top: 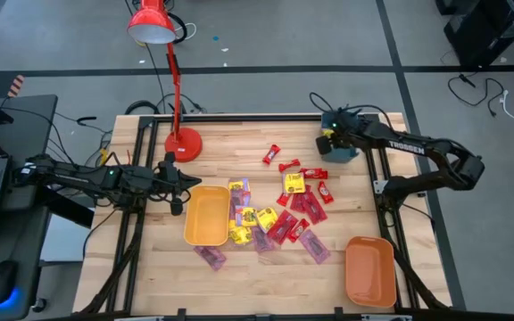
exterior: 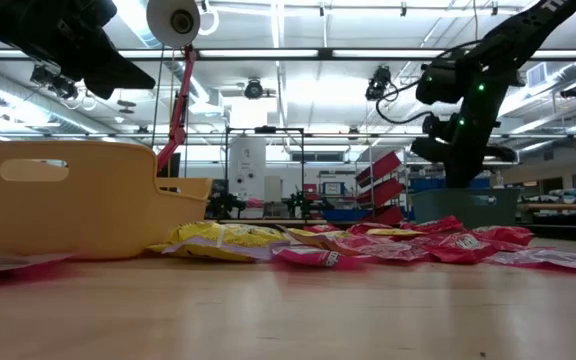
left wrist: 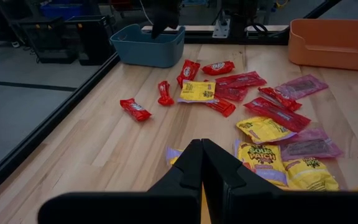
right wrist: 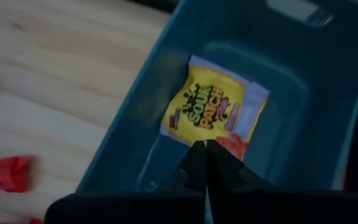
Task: Sort candy
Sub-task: Put the yellow candy pack into the blue bin
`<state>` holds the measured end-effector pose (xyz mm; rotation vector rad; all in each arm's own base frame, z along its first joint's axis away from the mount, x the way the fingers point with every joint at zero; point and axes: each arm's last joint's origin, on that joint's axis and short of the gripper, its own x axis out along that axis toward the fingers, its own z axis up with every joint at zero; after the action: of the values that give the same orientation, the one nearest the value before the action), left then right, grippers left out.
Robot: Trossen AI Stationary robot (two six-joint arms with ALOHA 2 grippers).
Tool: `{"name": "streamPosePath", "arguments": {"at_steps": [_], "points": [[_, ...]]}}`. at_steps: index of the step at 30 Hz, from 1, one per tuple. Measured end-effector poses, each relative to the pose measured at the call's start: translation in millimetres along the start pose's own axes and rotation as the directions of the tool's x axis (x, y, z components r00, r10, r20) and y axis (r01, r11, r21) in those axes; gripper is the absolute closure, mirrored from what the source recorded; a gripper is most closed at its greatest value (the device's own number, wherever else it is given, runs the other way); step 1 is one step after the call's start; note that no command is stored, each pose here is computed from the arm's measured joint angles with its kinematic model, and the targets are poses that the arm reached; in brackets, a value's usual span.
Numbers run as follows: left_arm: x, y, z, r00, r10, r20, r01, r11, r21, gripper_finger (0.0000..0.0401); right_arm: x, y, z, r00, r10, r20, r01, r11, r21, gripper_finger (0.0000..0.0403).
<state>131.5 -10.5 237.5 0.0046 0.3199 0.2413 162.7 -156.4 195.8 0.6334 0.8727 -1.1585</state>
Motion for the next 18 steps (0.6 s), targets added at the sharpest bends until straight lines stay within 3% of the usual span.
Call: {"name": "streamPosePath", "arguments": {"at_steps": [8, 18], "points": [[0.0, 0.0, 0.1, 1.0, 0.0, 0.001, 0.0, 1.0, -0.001, 0.0393, -29.8, -5.1, 2.6, 0.991, 0.054, 0.12, -0.057, 0.998, 0.02, 0.0403], [-0.1, -0.1, 1.8, 1.0, -0.002, 0.018, 0.002, 1.0, -0.008, 0.0393, -70.3, 12.5, -6.7, 0.934, 0.242, 0.265, -0.233, 0.97, -0.065, 0.0403]]}}
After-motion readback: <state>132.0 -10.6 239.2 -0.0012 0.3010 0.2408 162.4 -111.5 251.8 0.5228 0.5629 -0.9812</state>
